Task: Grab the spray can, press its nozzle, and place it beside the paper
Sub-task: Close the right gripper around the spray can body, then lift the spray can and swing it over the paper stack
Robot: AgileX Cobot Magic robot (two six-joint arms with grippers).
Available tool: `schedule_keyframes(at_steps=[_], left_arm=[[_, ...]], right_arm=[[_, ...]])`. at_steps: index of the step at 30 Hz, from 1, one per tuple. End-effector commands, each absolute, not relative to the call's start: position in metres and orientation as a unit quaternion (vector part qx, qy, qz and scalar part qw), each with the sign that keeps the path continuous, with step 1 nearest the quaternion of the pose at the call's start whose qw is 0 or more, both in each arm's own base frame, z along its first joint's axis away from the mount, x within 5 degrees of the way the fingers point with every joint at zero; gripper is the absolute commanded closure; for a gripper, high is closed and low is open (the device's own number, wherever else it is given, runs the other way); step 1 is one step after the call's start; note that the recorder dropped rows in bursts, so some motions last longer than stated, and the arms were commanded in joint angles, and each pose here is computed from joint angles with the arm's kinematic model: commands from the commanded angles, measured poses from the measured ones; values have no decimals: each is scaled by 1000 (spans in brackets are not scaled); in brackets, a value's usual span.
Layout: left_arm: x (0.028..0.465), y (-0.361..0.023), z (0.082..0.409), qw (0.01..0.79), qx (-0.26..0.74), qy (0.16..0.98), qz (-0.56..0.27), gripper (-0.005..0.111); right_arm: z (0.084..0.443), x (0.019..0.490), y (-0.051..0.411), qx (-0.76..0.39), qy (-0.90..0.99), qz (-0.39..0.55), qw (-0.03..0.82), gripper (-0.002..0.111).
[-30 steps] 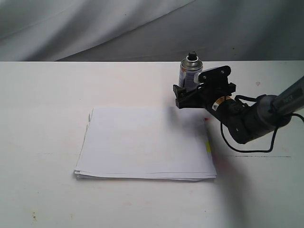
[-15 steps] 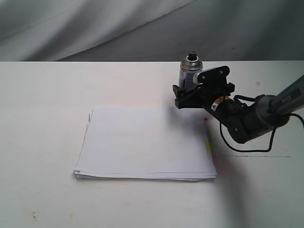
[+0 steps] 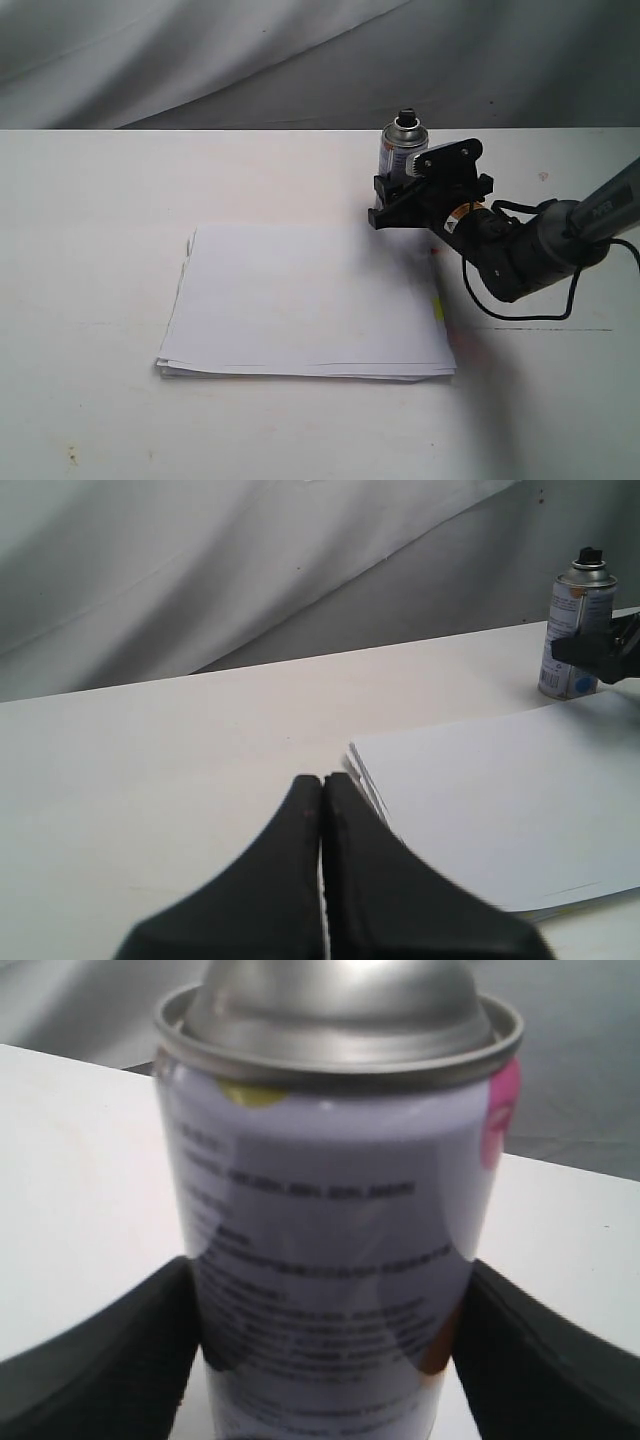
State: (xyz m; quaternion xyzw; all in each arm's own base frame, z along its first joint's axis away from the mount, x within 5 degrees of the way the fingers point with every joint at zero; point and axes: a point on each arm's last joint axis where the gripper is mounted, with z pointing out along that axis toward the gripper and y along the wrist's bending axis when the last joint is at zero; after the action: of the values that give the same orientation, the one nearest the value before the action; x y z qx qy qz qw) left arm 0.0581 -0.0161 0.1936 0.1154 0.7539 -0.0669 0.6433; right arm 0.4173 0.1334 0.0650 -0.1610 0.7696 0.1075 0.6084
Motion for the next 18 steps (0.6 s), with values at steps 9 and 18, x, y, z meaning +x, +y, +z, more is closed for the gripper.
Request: schedule_keyframes(at_steps=[9,18], left_arm=[[58,-16,193,647,114,751,-71,107],[58,-16,193,647,115,751,-70,107]], right_arm=[[147,413,131,-200,794,72,570,108],[256,360,117,-214,786,49,579,108]])
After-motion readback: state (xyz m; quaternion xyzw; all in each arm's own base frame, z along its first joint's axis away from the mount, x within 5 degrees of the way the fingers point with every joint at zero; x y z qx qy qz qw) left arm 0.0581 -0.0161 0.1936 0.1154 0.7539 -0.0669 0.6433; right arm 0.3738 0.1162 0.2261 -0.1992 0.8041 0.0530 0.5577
